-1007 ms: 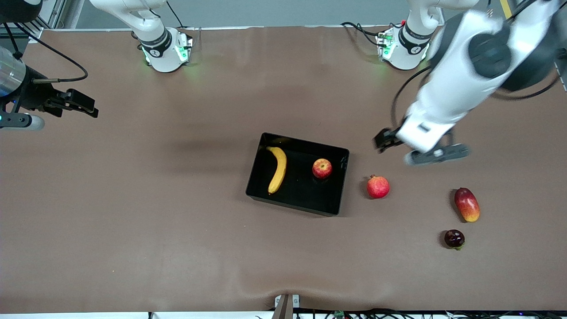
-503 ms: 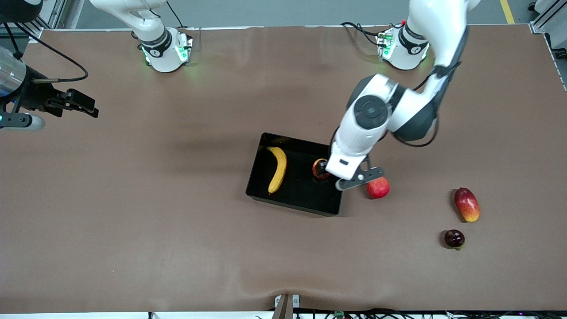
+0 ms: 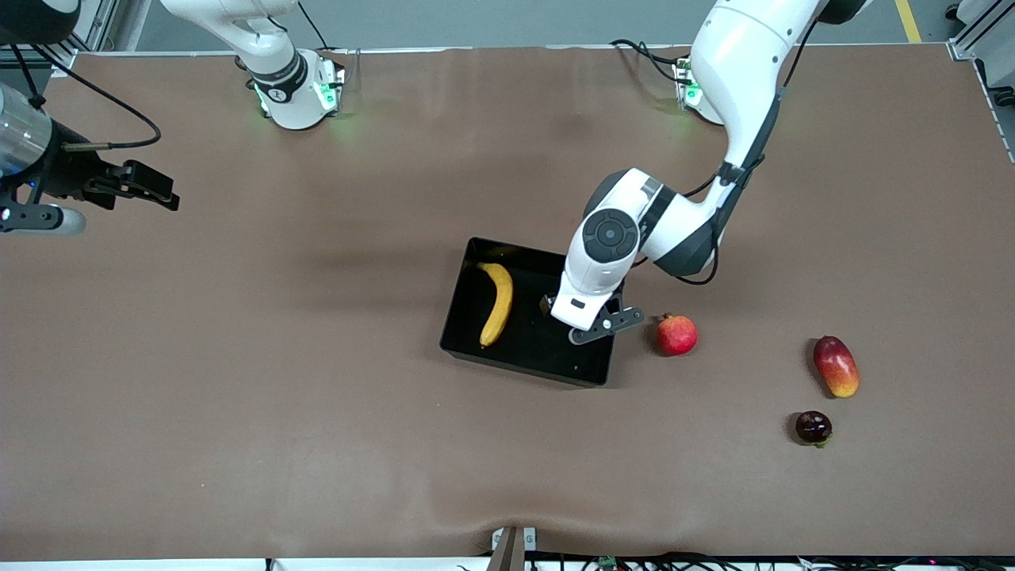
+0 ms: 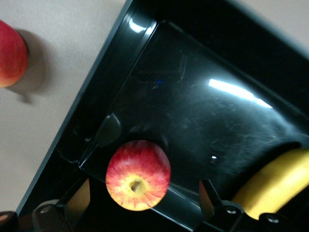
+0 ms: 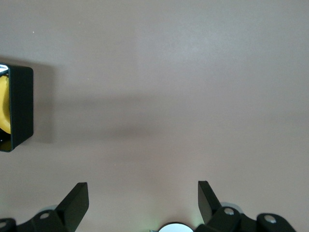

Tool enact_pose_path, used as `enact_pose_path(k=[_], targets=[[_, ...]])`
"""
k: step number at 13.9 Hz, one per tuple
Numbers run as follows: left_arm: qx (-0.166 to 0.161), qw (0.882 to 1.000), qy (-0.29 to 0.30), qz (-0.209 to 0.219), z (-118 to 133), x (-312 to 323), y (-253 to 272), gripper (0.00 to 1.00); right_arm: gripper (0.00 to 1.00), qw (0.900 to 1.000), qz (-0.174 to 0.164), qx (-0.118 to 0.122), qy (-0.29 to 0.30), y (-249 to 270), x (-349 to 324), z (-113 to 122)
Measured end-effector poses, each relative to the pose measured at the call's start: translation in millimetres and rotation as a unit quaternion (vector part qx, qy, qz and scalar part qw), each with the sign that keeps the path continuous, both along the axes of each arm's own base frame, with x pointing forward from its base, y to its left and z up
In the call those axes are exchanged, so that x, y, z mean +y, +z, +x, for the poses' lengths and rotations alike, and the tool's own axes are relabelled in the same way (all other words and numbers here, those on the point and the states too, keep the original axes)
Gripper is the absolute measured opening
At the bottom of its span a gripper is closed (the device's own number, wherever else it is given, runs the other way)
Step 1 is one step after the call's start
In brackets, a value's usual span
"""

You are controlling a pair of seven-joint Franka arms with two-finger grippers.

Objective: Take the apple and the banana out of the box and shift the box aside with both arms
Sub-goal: 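Lower the left gripper into the tray and grasp the red apple, then lift the apple out of the tray toward the dark plum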

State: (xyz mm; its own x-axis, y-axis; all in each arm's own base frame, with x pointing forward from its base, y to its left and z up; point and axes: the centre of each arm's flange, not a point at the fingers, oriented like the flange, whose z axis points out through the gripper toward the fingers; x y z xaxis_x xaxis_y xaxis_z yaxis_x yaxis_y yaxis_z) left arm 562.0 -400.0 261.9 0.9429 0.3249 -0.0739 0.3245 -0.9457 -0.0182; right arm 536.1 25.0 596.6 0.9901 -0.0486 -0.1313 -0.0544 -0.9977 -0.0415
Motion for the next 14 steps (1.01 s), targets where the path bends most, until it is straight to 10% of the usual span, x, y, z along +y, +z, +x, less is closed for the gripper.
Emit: enact_pose_path(k=[9, 12, 14], targets=[[0.026, 1.0, -0.006, 0.014, -12, -3, -47, 1.0, 1.0, 1.0, 0.0, 0.001, -0.002, -1, -2, 0], [0.021, 1.0, -0.009, 0.011, -13, -7, -50, 0.72, 1.0, 1.0, 0.0, 0.001, -0.002, -1, -2, 0], [0.017, 1.0, -0.008, 0.008, -11, -9, -48, 0.72, 1.0, 1.0, 0.0, 0.001, -0.002, -1, -2, 0]])
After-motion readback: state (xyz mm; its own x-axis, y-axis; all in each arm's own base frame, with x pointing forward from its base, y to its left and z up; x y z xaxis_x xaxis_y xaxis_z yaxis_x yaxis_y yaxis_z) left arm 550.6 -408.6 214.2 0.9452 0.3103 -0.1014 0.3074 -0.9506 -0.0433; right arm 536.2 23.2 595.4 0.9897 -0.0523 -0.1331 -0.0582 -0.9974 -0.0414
